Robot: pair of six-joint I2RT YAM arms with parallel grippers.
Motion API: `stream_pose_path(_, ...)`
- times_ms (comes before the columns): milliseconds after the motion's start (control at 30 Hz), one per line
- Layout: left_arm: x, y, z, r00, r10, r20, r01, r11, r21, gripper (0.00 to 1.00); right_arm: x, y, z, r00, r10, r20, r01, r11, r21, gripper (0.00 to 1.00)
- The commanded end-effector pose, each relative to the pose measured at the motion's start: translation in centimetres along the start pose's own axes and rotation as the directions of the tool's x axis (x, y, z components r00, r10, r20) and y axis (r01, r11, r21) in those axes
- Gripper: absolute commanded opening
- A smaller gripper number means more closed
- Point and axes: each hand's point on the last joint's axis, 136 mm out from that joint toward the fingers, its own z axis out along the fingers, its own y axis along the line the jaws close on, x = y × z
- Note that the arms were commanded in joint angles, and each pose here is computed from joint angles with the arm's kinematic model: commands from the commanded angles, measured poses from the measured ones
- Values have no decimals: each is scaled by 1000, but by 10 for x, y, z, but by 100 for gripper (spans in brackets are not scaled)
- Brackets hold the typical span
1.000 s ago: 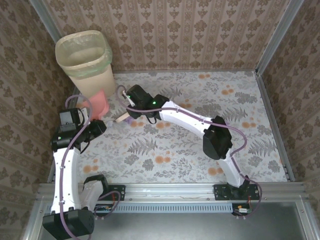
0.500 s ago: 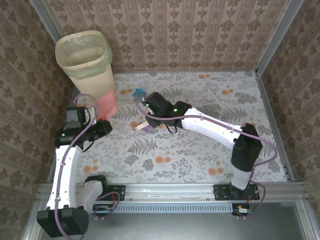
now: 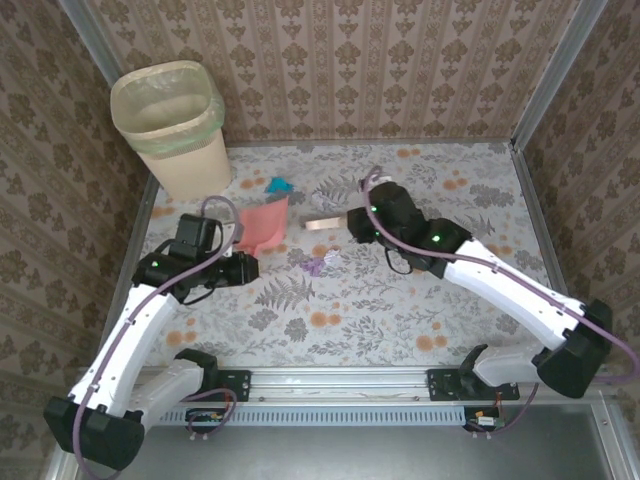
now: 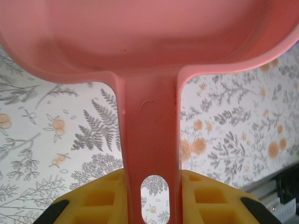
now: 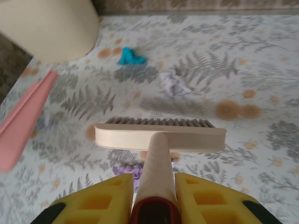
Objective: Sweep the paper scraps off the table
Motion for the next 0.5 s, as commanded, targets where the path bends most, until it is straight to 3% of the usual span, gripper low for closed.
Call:
stream_pose_path(0, 17, -10, -5, 998, 24, -57, -26, 999, -28, 0, -21, -18, -11, 987, 118, 108, -120, 993, 14, 0)
stream_pose_path(200, 60, -17, 8, 970, 99, -220, -123, 988, -98, 0, -13, -42, -9, 998, 30, 61, -38, 989, 141, 0)
stream_pose_path(467, 104, -30, 23, 889, 208, -409, -282, 951, -130, 0, -2, -47, 11, 1000, 3, -24, 1, 985, 175, 0)
